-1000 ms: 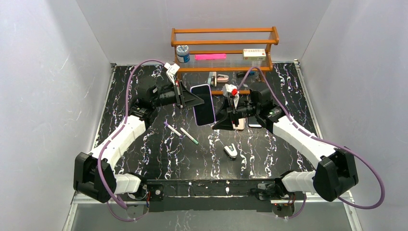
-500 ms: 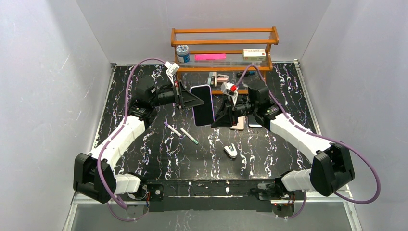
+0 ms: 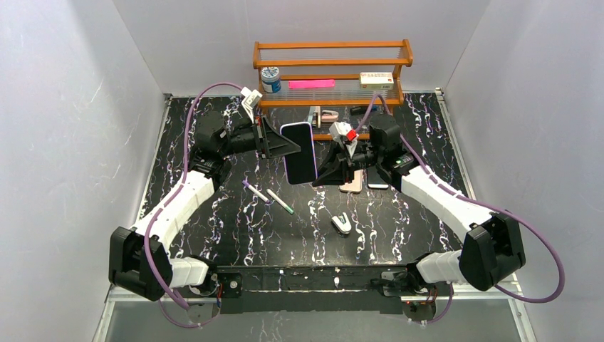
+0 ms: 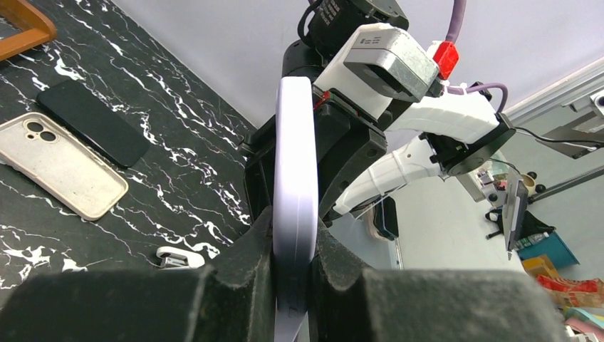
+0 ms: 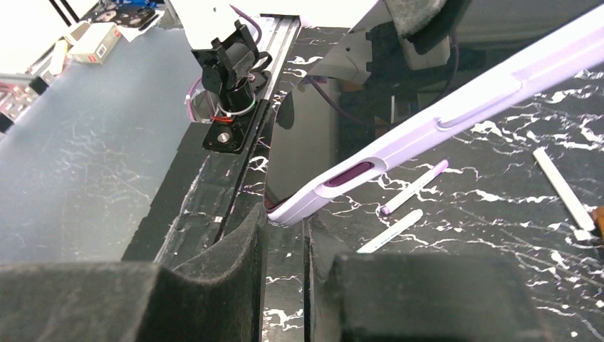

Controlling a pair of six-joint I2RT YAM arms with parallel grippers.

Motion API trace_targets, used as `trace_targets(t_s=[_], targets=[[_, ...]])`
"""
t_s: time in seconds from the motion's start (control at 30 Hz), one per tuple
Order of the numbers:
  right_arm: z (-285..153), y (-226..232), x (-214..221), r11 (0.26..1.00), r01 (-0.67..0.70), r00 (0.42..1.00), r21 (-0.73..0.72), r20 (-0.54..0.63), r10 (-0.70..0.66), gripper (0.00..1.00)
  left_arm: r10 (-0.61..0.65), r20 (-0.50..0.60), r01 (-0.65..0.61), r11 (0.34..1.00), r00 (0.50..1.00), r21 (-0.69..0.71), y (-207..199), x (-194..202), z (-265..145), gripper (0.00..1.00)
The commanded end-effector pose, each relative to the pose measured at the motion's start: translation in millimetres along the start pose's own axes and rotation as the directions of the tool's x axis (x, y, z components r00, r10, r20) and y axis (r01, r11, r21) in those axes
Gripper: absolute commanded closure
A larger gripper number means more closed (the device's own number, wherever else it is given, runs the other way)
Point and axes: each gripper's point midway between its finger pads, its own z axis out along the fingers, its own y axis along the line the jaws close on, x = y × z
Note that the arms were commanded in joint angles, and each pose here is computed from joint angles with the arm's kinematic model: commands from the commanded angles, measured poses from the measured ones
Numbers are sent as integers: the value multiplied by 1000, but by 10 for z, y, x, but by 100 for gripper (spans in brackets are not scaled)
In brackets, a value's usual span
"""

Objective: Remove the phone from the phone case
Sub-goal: Remove the phone case from the phone.

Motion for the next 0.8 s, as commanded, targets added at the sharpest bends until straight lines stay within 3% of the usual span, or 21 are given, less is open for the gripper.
trace_targets(t_s=[0.0, 0.33, 0.57, 0.7, 0.77], targets=[[10, -130, -338, 956, 291, 956, 29, 27, -292, 99, 17, -16, -15, 994, 1000, 112, -501, -123, -20, 100], [2, -286, -427, 932, 353, 935, 87, 10, -355, 99, 25, -83, -11, 986, 996, 165, -631, -3, -44, 100], [13, -436, -585, 970, 131, 980, 205, 124, -158, 98, 33, -104, -14, 983, 994, 182, -668, 59, -54, 100], [20, -486, -616, 972, -35, 976, 232, 217, -16, 92, 36, -103, -17, 983, 994, 182, -669, 75, -59, 100], [24, -434, -675, 976, -52, 964, 209, 266, -6, 90, 33, -103, -15, 984, 994, 179, -652, 82, -59, 100]])
